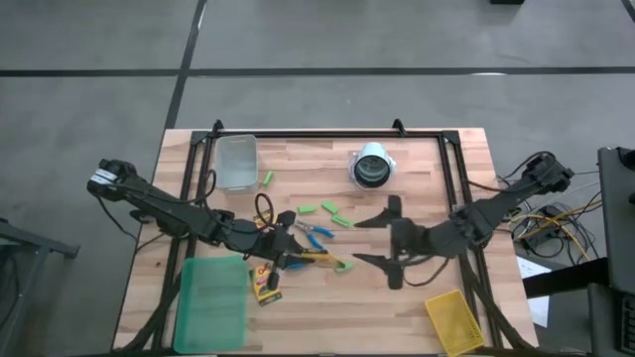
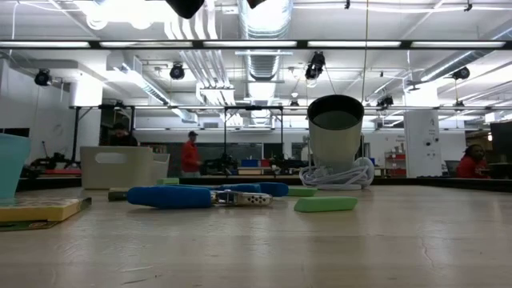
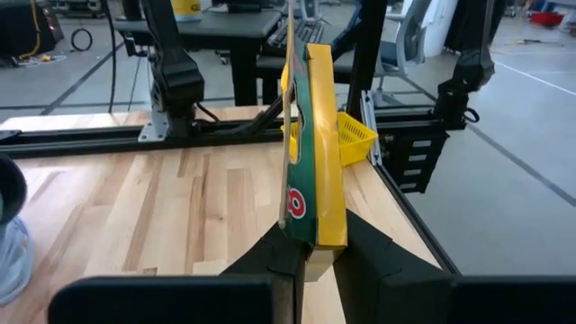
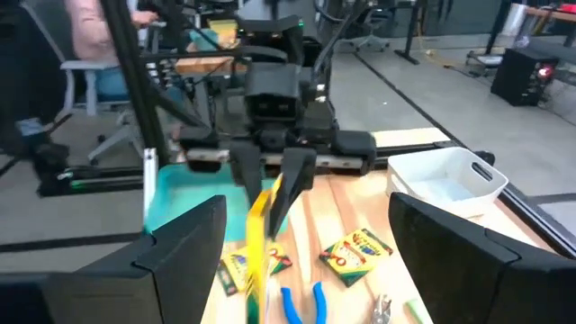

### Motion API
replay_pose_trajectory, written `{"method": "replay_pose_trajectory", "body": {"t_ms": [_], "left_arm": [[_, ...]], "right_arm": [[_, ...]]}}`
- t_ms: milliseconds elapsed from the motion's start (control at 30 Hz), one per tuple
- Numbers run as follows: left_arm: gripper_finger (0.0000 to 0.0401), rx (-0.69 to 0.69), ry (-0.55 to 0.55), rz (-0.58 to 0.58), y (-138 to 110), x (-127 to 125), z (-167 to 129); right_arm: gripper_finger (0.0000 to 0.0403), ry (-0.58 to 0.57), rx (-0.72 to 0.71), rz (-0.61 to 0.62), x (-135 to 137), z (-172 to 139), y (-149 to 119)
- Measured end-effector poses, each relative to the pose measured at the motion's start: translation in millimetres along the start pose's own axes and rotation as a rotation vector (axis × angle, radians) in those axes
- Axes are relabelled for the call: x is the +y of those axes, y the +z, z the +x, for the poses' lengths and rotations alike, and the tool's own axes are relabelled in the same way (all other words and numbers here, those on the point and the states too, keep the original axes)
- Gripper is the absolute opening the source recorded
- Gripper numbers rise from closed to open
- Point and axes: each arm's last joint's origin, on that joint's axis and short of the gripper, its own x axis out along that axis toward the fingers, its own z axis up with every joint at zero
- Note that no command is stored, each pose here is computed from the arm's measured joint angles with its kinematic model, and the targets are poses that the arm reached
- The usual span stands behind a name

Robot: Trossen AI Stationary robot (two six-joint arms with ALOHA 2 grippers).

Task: Pick & Place School Supplies
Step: Put the yellow crayon box into the green bin

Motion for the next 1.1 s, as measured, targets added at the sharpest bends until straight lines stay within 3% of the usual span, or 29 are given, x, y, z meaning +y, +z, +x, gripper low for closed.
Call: {"method": "replay_pose_trajectory", "body": {"t_ms": [133,267,400,500,600,833,1100], "left_arm": [[0.0044,-0.018,0.032,-0.003,3.7,1.4,-3.6],[0.0044,-0.045,0.063,-0.009,9.7,2.9,-10.0],[0.0044,-0.068,0.091,-0.012,17.5,5.2,-21.2],[0.0044,-0.049,0.176,-0.01,21.5,9.3,-35.5],[0.0043,-0.013,0.235,0.0,24.7,13.3,-50.5],[0.0043,0.019,0.234,-0.028,34.6,15.8,-75.0],[0.0042,0.221,0.242,-0.176,31.7,13.5,-98.3]], "right_arm": [[0.0311,0.019,0.03,-0.076,-6.9,-21.7,3.8],[0.0308,0.041,0.027,0.03,-13.8,-42.7,9.0],[0.0303,0.088,0.002,-0.002,-14.4,-58.7,8.5],[0.0299,0.125,-0.026,-0.02,-12.2,-65.4,3.4],[0.0297,0.137,-0.054,0.001,-13.6,-67.0,-2.7],[0.0304,0.13,-0.071,0.016,-16.1,-60.5,-25.1],[0.0311,0.132,-0.076,0.023,-16.2,-57.3,-36.0]]}}
